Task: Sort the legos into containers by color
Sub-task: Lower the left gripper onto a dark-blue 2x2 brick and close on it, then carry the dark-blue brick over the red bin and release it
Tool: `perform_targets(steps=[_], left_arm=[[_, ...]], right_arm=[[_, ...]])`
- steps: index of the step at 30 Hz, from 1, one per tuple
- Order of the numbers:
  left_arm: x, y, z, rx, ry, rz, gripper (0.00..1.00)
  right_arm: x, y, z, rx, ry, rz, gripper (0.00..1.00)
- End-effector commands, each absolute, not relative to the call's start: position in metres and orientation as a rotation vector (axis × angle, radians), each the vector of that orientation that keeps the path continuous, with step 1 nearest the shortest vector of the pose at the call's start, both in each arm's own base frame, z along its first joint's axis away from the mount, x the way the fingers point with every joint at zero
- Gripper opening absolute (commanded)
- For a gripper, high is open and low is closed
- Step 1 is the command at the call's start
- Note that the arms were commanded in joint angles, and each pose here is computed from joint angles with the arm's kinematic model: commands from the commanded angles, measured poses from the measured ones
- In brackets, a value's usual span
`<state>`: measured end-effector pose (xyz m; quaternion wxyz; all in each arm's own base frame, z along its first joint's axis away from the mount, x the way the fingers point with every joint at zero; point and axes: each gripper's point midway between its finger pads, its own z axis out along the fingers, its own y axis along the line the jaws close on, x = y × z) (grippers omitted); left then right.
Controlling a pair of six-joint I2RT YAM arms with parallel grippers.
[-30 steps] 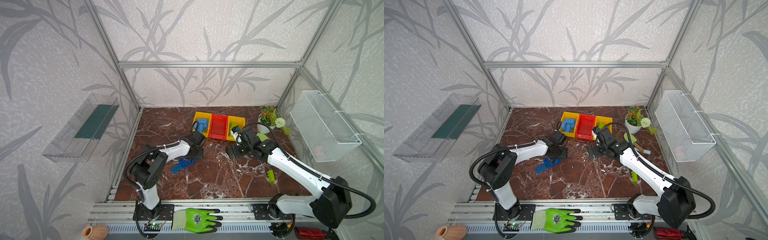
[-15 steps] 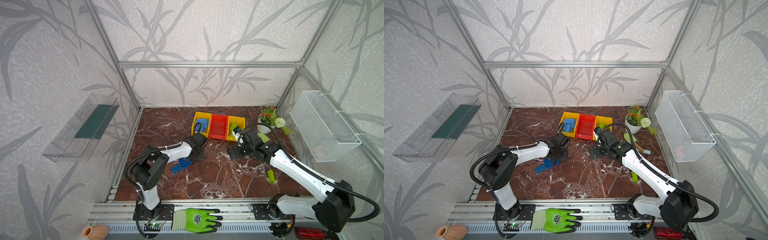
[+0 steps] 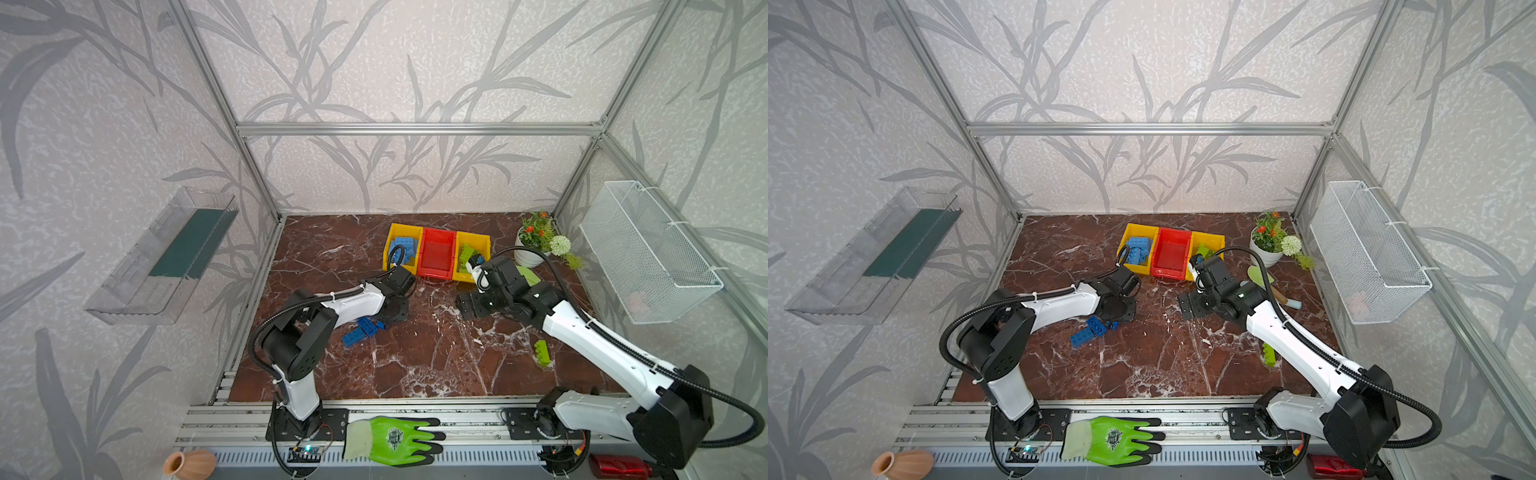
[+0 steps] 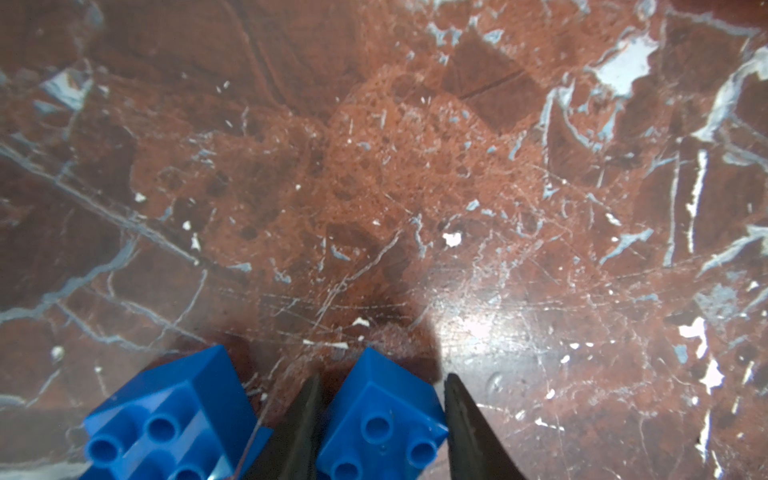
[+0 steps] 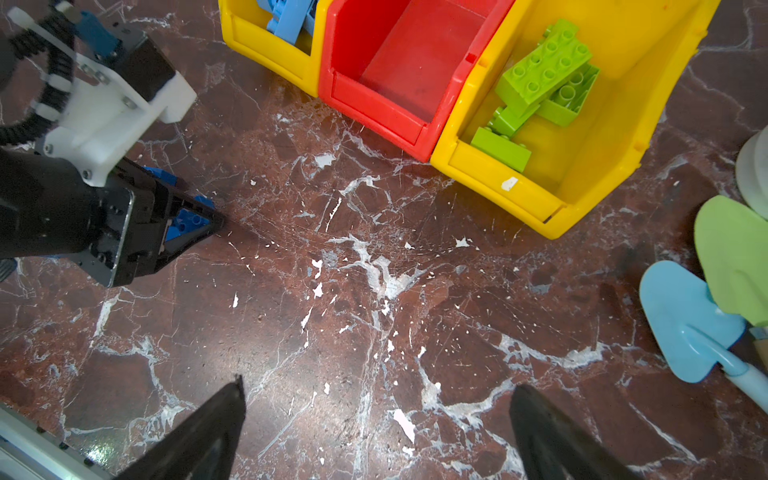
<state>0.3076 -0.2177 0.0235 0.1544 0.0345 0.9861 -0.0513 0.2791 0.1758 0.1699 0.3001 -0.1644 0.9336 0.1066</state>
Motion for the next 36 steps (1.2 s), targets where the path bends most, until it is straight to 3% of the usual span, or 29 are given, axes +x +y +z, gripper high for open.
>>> perform_targets(steps=[1, 12, 24, 36], left_arm=[[0.313, -0.218, 0.032, 0.129, 2.823, -0.1, 0.3], [0.343, -0.238, 0.066, 0.17, 2.766, -0.113, 0.29], [0.425, -0.304, 0.123, 0.267, 2.645, -0.192, 0.29], [0.5, -0.359, 0.116, 0.294, 2.57, -0.266, 0.33]], right_arm=[[0.278, 0.169, 0.178, -0.403, 2.47, 0.271, 0.99], [0.277, 0.158, 0.185, -0.354, 2.454, 0.26, 0.99], [0.259, 0.141, 0.189, -0.3, 2.447, 0.273, 0.99], [0.255, 0.127, 0.195, -0.294, 2.445, 0.245, 0.99]])
